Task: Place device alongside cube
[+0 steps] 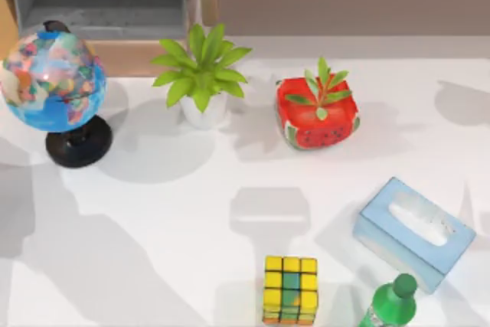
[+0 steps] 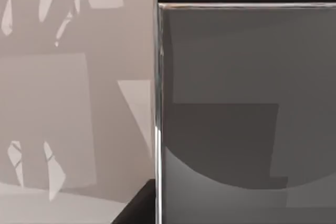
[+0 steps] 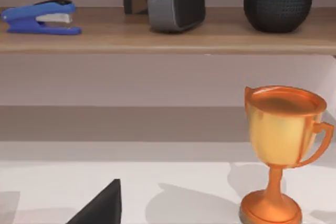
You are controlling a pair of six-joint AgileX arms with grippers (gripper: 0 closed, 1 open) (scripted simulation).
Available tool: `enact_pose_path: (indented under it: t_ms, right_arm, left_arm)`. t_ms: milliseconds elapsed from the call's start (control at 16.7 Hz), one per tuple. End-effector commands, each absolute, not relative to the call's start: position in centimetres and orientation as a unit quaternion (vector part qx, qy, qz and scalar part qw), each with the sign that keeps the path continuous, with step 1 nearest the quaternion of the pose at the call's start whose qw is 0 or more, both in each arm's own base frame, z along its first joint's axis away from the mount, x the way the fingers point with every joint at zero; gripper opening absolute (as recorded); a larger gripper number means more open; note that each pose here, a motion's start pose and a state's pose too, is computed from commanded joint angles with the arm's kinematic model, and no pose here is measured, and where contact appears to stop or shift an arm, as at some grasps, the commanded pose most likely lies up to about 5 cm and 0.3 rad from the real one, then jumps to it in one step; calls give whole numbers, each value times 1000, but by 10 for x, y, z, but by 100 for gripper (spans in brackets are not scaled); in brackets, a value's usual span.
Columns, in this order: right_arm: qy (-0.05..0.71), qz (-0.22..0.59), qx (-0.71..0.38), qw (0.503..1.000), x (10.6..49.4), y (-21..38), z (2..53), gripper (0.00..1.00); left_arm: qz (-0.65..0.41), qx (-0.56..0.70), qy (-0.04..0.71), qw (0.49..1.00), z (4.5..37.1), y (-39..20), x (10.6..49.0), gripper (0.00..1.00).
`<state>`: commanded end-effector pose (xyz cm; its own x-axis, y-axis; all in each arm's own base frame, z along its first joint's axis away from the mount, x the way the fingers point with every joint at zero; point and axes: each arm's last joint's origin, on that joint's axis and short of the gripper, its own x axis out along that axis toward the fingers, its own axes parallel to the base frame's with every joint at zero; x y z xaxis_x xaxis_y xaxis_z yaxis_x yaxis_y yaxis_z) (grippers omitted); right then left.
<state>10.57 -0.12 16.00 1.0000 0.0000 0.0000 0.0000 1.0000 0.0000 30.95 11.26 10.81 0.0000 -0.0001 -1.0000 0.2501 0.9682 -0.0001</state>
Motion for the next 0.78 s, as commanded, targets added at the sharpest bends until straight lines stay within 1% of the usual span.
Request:
enact_pose_path:
  t_ms: [120,540,780]
  right_arm:
    - [0,0,0,1000,106,-1,160,100]
    - [0,0,0,1000,106,-1,160,100]
    - [0,0,0,1000,106,-1,160,100]
  left_arm:
    - [-89,89,701,701,108,113,310,0]
    - [-90,88,698,705,133,111,310,0]
    - [-91,88,699,704,132,112,310,0]
